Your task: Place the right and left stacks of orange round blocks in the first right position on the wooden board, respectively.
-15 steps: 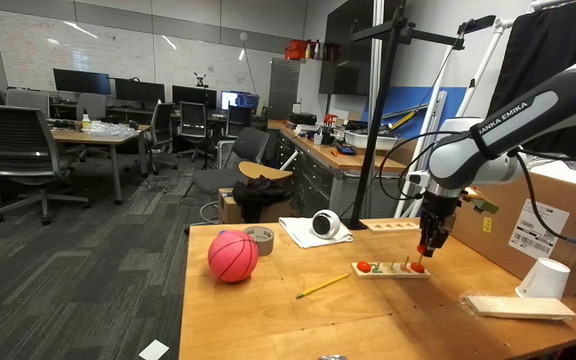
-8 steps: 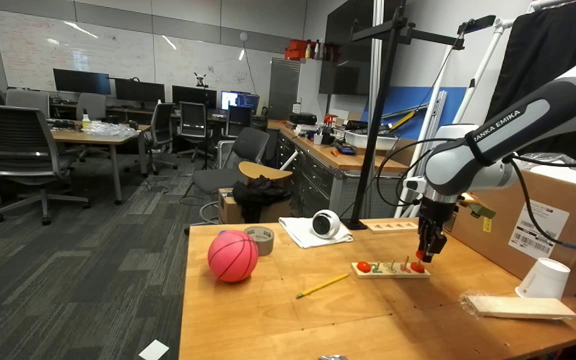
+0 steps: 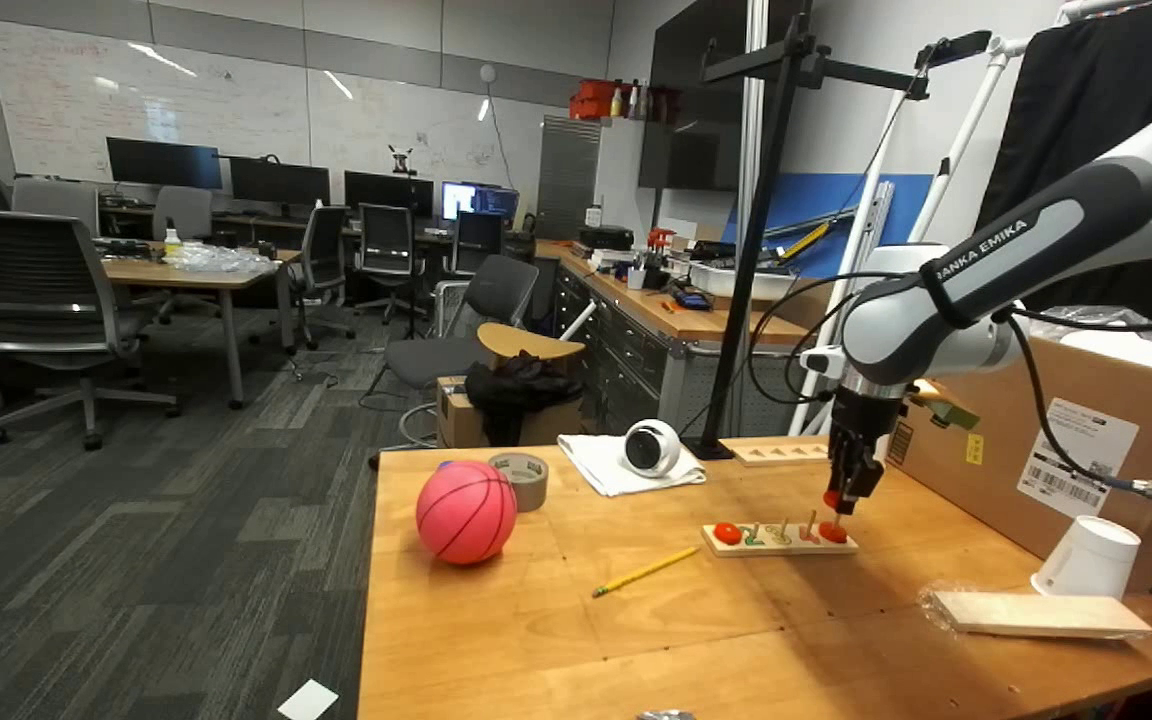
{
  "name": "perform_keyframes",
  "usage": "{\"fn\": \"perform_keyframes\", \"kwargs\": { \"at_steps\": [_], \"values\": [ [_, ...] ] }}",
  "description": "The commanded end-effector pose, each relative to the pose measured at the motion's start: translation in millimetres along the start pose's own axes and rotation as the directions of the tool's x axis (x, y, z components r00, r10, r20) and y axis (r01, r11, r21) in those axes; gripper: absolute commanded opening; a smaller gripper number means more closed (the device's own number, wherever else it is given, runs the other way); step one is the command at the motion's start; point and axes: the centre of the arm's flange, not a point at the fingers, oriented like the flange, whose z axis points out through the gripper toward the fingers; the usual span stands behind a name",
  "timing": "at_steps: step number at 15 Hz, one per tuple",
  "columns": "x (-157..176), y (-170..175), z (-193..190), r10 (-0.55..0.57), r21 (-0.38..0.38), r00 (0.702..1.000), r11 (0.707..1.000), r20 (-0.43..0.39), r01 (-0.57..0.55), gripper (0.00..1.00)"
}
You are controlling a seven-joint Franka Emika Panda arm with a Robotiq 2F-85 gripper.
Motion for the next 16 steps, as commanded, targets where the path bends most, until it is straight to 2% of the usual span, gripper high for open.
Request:
{"fn": "perform_keyframes", "kwargs": {
  "at_steps": [1, 8, 16],
  "values": [
    [4.5, 13.0, -7.3, -0.007, -0.034, 1.000, 0.999, 0.001, 0.007, 0.16],
    [3.4, 10.9, -3.7, 0.001, -0.018, 1.000, 1.000, -0.003, -0.001, 0.16],
    [-5.3, 9.3, -12.9, 0.006, -0.039, 1.000, 0.999, -0.002, -0.006, 0.16]
  ]
}}
